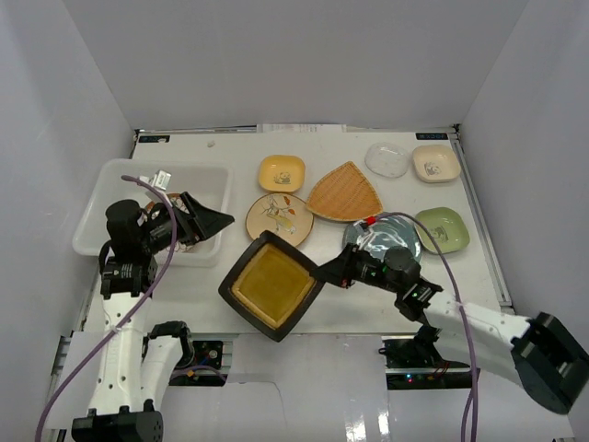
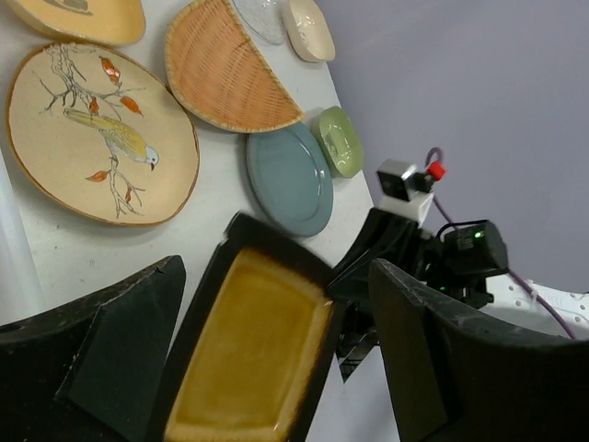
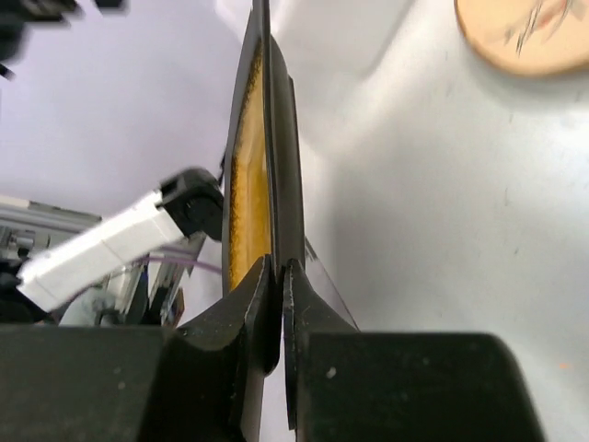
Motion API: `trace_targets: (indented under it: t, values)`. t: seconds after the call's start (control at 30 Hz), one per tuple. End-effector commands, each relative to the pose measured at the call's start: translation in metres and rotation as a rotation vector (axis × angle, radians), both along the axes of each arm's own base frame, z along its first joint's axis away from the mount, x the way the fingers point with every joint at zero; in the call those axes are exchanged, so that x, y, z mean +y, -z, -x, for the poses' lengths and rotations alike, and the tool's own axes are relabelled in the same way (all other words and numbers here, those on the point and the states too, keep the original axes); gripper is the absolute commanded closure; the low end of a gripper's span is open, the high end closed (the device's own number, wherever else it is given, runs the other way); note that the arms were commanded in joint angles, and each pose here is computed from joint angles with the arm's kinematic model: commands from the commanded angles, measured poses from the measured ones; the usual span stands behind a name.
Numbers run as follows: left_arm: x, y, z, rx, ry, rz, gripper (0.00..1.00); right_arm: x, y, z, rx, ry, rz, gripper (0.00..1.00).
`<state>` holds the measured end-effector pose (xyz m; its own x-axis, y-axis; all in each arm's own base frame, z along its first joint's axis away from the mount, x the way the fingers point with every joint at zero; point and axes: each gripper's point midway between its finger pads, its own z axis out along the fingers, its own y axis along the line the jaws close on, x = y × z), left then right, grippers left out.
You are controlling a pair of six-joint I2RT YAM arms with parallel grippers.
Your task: Place the plates into the plastic bin on the countertop
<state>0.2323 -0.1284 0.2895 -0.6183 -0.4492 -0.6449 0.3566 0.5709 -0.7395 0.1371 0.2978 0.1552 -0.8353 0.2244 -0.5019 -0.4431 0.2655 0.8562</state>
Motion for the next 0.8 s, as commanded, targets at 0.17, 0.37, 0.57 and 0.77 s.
trace_targets:
  t: [0.17, 0.37, 0.57, 0.77]
  values:
    - [-0.003, 0.027, 0.029, 0.075, 0.011, -0.023, 0.1, -0.035, -0.105, -0.042, -0.195, 0.156, -0.134, 0.92]
    - [-0.005, 0.045, 0.036, 0.12, 0.03, -0.025, 0.11, -0.034, -0.132, -0.065, -0.205, 0.171, -0.174, 0.92]
    - [-0.003, 0.083, 0.04, 0.215, 0.009, -0.024, 0.12, -0.035, -0.161, -0.078, -0.231, 0.194, -0.223, 0.92]
    - [-0.008, 0.092, 0.03, 0.235, -0.018, 0.068, 0.16, -0.031, -0.169, -0.074, -0.215, 0.152, -0.303, 0.92]
